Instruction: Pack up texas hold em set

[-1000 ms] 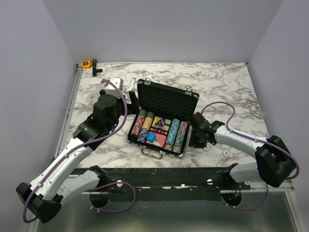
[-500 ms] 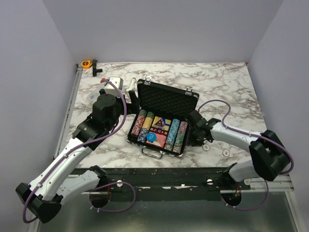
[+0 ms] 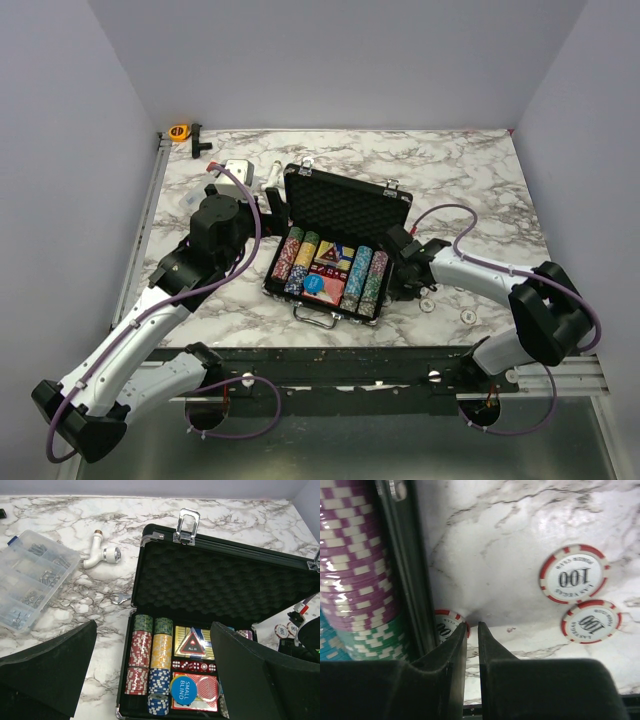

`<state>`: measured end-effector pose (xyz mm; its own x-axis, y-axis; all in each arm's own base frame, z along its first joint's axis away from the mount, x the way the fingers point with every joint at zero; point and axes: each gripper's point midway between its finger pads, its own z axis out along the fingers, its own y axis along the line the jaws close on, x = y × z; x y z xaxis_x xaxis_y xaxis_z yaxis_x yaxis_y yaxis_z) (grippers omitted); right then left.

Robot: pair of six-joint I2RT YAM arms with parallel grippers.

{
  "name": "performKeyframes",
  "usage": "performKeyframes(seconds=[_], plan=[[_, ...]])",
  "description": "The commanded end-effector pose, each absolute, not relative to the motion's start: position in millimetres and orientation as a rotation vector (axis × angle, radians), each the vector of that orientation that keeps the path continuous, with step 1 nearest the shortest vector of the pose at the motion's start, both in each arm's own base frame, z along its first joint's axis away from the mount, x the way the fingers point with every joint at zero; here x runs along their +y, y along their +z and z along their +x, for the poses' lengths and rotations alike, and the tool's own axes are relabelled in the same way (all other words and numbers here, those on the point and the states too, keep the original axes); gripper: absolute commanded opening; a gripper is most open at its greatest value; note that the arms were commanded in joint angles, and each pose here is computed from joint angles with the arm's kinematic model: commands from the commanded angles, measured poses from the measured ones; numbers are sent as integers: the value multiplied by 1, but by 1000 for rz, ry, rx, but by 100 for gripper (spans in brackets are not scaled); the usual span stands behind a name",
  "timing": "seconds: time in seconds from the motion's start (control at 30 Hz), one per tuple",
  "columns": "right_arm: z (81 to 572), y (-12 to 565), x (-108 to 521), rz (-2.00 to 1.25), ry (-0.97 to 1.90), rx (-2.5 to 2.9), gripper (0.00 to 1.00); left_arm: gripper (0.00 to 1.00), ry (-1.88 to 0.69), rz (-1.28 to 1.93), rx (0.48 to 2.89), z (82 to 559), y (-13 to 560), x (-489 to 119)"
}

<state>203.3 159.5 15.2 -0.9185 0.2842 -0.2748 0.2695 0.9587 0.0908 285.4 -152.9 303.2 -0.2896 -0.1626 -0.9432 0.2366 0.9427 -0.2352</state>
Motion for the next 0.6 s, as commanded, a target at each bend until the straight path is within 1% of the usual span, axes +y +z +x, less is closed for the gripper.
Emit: performKeyframes(seconds=[0.0, 0.3, 0.37, 0.4, 0.43, 0.5, 0.53, 0.57], plan=[[174, 2, 103, 463, -339, 2855, 16, 94, -416, 57, 1794, 281, 319, -152], [172, 20, 76, 617, -475, 2757, 15, 94, -422, 60, 1789, 280, 321, -152], [181, 27, 82, 612, -408, 2732, 15, 94, -426, 62, 1788, 279, 321, -152], [187, 31, 91, 573, -325, 2736, 16, 94, -429, 62, 1786, 279, 322, -152], [192, 35, 100, 543, -251, 2735, 18, 94, -431, 62, 1785, 279, 322, -152], [199, 46, 113, 506, -124, 2718, 35, 94, -428, 61, 1786, 279, 322, -152], [202, 51, 118, 488, -72, 2709, 43, 95, -427, 62, 1786, 279, 322, -152], [203, 55, 123, 470, -28, 2703, 48, 94, -427, 63, 1787, 279, 322, -152]])
